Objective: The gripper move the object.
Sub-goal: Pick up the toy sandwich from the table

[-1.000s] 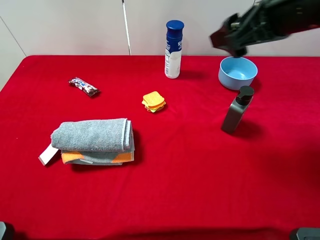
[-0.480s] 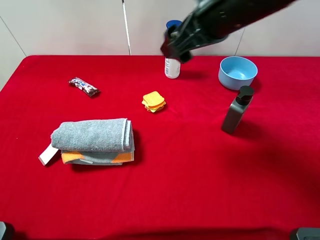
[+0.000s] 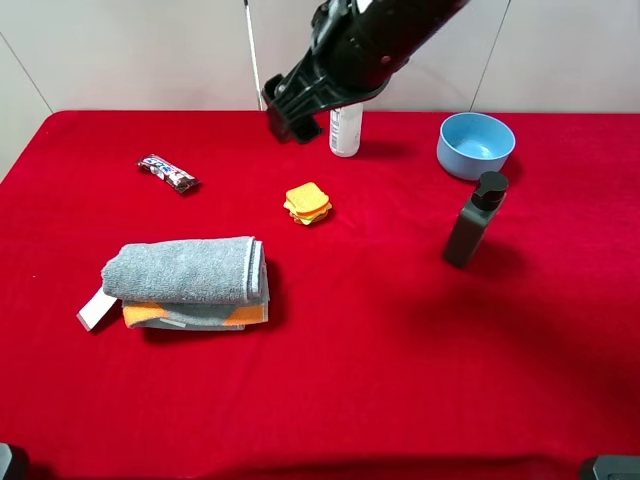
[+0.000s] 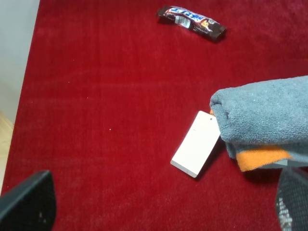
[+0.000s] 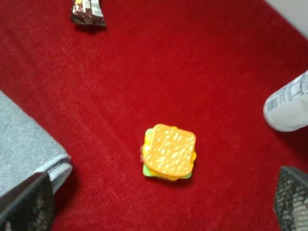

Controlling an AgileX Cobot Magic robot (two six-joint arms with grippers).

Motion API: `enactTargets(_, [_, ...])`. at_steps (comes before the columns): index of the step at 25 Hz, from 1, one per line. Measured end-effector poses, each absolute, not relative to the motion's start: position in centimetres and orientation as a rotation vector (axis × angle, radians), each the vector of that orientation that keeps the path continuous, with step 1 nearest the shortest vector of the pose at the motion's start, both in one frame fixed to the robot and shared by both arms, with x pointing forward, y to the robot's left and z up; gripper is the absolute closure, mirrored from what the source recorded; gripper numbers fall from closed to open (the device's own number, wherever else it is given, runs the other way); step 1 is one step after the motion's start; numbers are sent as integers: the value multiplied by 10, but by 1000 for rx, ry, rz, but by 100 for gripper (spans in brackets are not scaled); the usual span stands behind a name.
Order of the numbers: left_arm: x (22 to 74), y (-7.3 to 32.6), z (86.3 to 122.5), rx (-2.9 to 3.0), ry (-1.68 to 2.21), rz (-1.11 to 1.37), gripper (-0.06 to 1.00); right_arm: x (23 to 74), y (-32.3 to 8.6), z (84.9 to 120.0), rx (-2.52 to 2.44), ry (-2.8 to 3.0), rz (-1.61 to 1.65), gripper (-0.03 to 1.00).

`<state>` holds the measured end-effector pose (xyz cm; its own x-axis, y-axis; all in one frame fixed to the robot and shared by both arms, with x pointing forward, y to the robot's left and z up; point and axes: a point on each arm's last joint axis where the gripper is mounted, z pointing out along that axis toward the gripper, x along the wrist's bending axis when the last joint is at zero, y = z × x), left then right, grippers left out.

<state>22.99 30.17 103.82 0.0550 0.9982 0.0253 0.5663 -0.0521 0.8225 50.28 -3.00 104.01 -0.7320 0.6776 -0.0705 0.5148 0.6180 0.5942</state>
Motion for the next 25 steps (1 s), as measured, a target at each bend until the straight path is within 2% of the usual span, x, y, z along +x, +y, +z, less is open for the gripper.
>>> enactTargets(10, [230,302,1038,1693,1581,857,5,519,-10,1004,1049,2634,709,27])
enactTargets(25, [230,302,1038,1693,1581,857,5,543,15,967,1215,2660,582,27])
